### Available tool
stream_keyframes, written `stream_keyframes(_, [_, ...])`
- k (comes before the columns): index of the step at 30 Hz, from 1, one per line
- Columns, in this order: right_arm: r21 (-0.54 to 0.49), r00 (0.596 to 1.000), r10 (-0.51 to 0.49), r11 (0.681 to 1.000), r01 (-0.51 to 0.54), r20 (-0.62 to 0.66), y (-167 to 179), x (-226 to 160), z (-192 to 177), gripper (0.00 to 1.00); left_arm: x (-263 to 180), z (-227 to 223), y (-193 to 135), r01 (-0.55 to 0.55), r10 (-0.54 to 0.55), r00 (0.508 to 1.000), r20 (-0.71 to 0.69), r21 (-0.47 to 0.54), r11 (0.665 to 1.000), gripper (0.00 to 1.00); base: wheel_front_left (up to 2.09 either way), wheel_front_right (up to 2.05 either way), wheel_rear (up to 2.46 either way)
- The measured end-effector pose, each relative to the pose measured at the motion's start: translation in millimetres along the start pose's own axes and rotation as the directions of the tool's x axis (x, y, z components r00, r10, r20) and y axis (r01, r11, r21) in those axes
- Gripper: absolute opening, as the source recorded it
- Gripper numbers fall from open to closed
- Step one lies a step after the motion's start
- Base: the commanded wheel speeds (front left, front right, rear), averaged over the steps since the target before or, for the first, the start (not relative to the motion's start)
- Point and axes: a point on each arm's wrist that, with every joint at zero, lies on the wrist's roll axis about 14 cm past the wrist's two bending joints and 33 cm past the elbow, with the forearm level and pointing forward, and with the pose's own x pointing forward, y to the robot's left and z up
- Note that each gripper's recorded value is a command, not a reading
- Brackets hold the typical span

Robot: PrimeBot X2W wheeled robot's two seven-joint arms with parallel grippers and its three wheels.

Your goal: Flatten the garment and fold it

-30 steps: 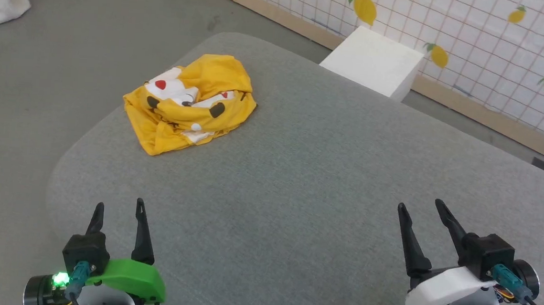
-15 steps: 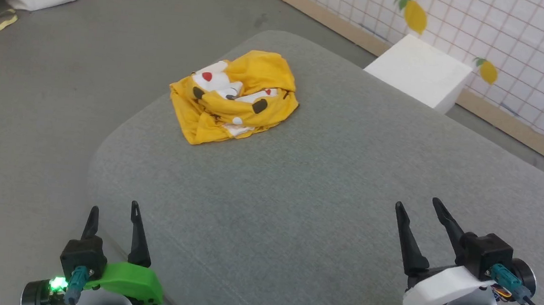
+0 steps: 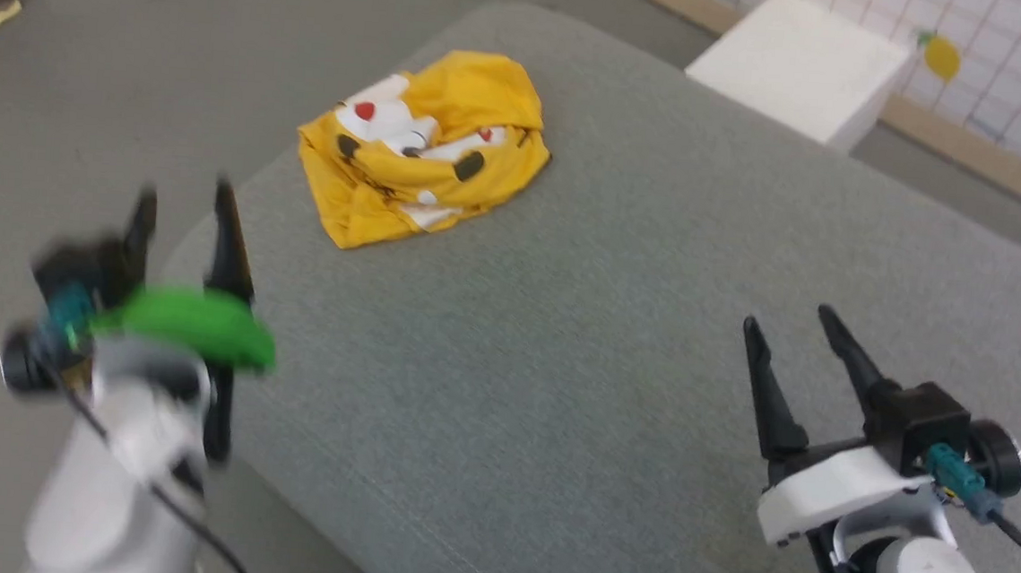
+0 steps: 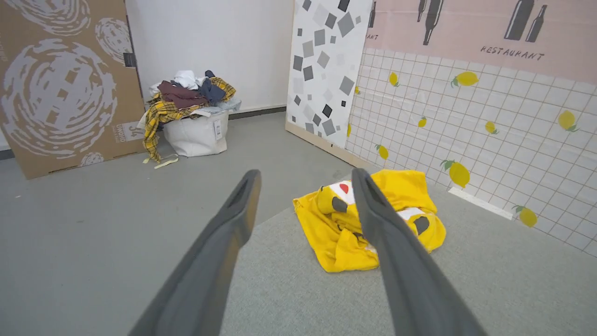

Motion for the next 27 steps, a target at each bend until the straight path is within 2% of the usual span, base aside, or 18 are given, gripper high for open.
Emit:
stream_keyframes(5, [0.022,0.999,-0.040,0.999,0.040,-0.020,-22,6,-16,1.00,66,5,-23,0.084,-0.078,0.992,-0.096,0.063,0.994,1.00,0.00,0.00,0.00])
stream_keyframes(8, [0.042,0.997,-0.077,0.996,0.077,-0.012,-41,10,-22,1.00,100,-4,-34,0.112,-0.098,0.976,-0.193,0.063,0.992,1.00,0.00,0.00,0.00])
stream_keyframes(11, [0.061,0.992,-0.124,0.990,0.125,-0.012,-64,11,-32,1.00,128,-27,-43,0.126,-0.092,0.940,-0.328,0.083,0.989,1.00,0.00,0.00,0.00])
stream_keyframes(13, [0.070,0.987,-0.159,0.985,0.160,-0.018,-79,8,-40,1.00,141,-47,-53,0.116,-0.093,0.907,-0.411,0.032,0.993,1.00,0.00,0.00,0.00])
stream_keyframes(16, [0.081,0.973,-0.225,0.970,0.228,-0.040,-105,-2,-57,1.00,150,-87,-62,0.094,-0.068,0.830,-0.553,0.019,0.995,1.00,0.00,0.00,0.00])
stream_keyframes(19, [0.096,0.950,-0.300,0.947,0.307,-0.083,-131,-21,-80,1.00,148,-135,-68,0.069,-0.022,0.719,-0.694,0.041,0.997,1.00,0.00,0.00,0.00])
stream_keyframes(21, [0.103,0.934,-0.338,0.931,0.349,-0.115,-144,-33,-94,1.00,145,-159,-75,0.049,-0.018,0.660,-0.751,0.019,0.999,1.00,0.00,0.00,0.00])
stream_keyframes(23, [0.111,0.915,-0.377,0.913,0.394,-0.146,-155,-48,-109,1.00,135,-189,-84,0.020,-0.019,0.579,-0.815,-0.009,1.000,1.00,0.00,0.00,0.00])
stream_keyframes(27, [0.112,0.884,-0.431,0.884,0.454,-0.179,-171,-70,-124,1.00,98,-243,-90,-0.007,0.010,0.379,-0.925,0.008,1.000,1.00,0.00,0.00,0.00])
